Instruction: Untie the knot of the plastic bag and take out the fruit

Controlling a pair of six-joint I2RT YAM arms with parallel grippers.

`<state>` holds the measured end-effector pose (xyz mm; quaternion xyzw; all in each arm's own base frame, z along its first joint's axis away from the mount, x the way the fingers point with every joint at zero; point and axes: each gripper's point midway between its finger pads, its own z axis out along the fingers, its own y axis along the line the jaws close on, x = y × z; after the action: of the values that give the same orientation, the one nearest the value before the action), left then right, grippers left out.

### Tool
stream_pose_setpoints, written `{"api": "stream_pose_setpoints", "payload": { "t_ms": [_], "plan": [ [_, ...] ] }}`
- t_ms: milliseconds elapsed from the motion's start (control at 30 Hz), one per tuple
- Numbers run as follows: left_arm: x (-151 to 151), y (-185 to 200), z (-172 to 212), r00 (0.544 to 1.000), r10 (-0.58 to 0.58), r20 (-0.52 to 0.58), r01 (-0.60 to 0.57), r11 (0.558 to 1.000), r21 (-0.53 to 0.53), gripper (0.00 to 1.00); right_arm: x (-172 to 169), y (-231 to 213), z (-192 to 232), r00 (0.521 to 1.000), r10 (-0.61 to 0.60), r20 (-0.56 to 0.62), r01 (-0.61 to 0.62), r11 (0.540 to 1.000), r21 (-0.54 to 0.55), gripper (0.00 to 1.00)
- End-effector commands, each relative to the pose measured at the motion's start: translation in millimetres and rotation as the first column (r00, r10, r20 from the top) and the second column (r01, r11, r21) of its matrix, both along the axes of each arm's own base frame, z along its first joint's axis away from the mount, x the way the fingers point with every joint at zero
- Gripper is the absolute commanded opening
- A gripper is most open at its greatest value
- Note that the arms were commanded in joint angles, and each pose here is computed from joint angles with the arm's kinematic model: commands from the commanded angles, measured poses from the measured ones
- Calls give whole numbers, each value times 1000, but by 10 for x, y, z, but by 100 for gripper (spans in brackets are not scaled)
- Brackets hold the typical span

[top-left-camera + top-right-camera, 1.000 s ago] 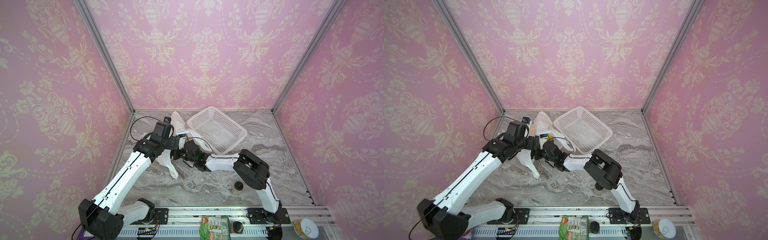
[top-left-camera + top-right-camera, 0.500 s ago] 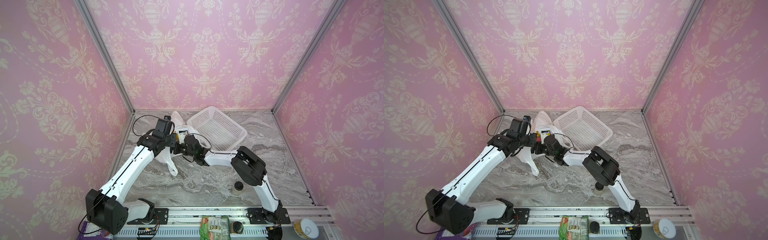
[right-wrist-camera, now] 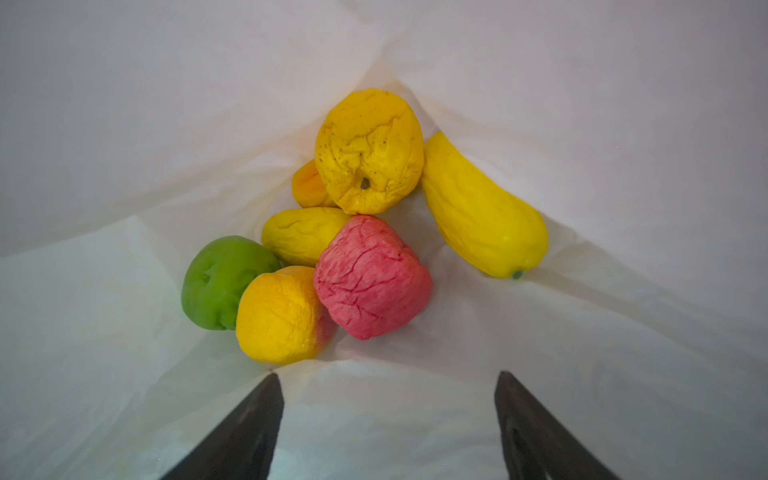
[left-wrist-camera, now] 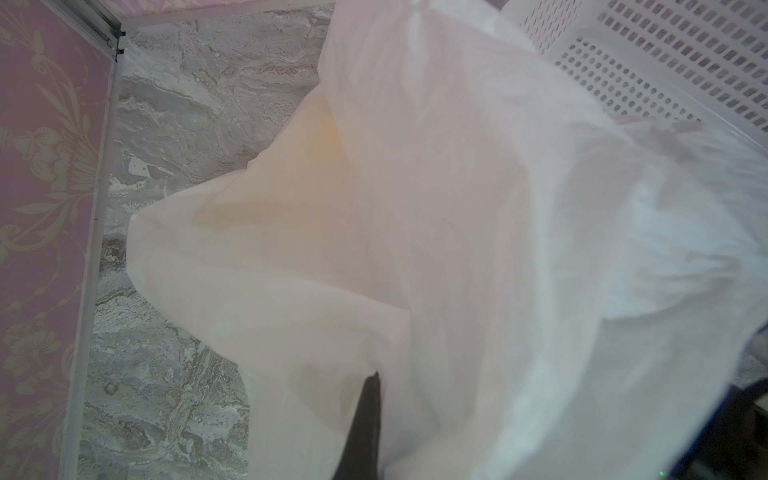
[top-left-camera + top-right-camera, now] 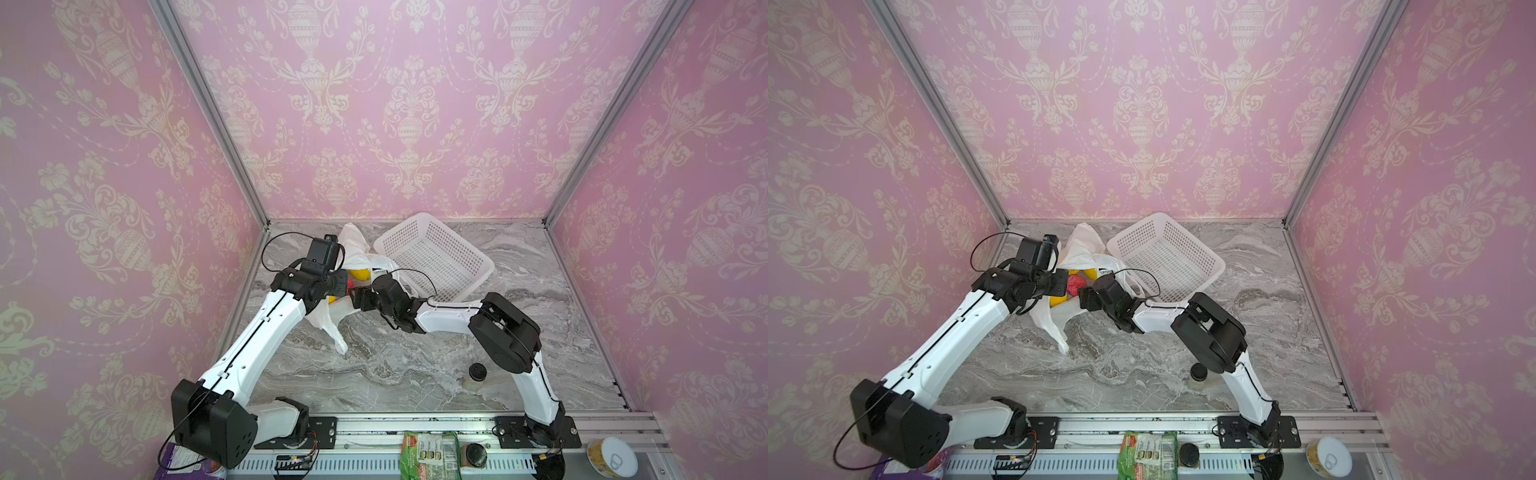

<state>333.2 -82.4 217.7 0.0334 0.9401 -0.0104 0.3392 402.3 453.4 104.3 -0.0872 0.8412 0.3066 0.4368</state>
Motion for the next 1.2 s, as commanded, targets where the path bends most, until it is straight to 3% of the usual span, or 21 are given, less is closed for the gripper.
{"api": "stream_pose_setpoints", "payload": {
  "t_ms": [0,400,767,967,1167],
  "plan": [
    [-69,-33,125,999,-44,28,45,999,-24,0,177,62,-19,999,11,33,-7,992,-127,84],
    [-75,-80,152,998,-61,34,62,997,-47,0,397,410,-327,998,35,-52,-46,973,-228,99],
    [-80,-102,174,997,-69,41,72,996,-59,0,420,472,-667,995,1,-104,-29,961,-276,99],
    [-89,-66,193,997,-60,48,62,997,-45,0,392,408,-589,996,-14,-88,-8,970,-242,75],
    [-127,-30,253,996,-50,68,53,998,-41,0,-62,172,-440,997,-46,-65,39,993,-116,58]
  ]
}}
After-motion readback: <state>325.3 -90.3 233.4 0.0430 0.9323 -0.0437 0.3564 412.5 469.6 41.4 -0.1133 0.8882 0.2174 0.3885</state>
